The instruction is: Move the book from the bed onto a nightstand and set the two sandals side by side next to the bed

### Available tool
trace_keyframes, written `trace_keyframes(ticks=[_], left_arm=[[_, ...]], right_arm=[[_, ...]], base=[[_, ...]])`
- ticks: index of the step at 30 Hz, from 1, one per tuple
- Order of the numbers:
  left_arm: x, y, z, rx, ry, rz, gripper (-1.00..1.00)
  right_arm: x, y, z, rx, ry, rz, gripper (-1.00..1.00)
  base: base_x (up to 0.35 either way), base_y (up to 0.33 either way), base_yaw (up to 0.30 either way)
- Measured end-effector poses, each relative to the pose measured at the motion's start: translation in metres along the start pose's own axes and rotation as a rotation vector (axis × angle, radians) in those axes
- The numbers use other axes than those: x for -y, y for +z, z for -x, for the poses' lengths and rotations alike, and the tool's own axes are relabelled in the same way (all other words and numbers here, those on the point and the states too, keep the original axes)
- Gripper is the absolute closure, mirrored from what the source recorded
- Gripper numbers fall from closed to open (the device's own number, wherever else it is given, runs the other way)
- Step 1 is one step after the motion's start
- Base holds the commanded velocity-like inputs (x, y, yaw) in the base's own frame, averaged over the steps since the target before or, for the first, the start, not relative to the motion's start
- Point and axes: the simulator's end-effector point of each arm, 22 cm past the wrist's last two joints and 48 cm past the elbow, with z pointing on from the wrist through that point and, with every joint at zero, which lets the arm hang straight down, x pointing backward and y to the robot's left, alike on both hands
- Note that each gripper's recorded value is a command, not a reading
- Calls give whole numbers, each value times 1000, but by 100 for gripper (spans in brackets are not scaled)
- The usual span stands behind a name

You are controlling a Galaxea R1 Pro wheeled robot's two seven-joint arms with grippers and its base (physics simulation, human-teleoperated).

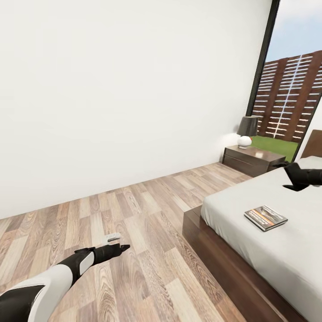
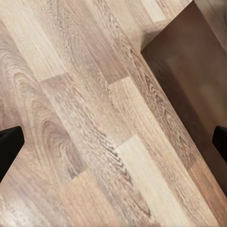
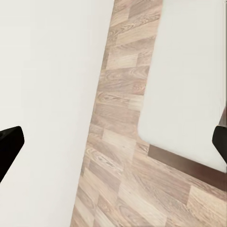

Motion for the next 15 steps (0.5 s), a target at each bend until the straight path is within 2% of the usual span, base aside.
trace_keyframes(ticks=[15], left_arm=[[2, 0, 1, 5, 6, -12, -100]], right_arm=[[1, 0, 0, 0, 1, 0, -100]], base=[[0, 0, 0]])
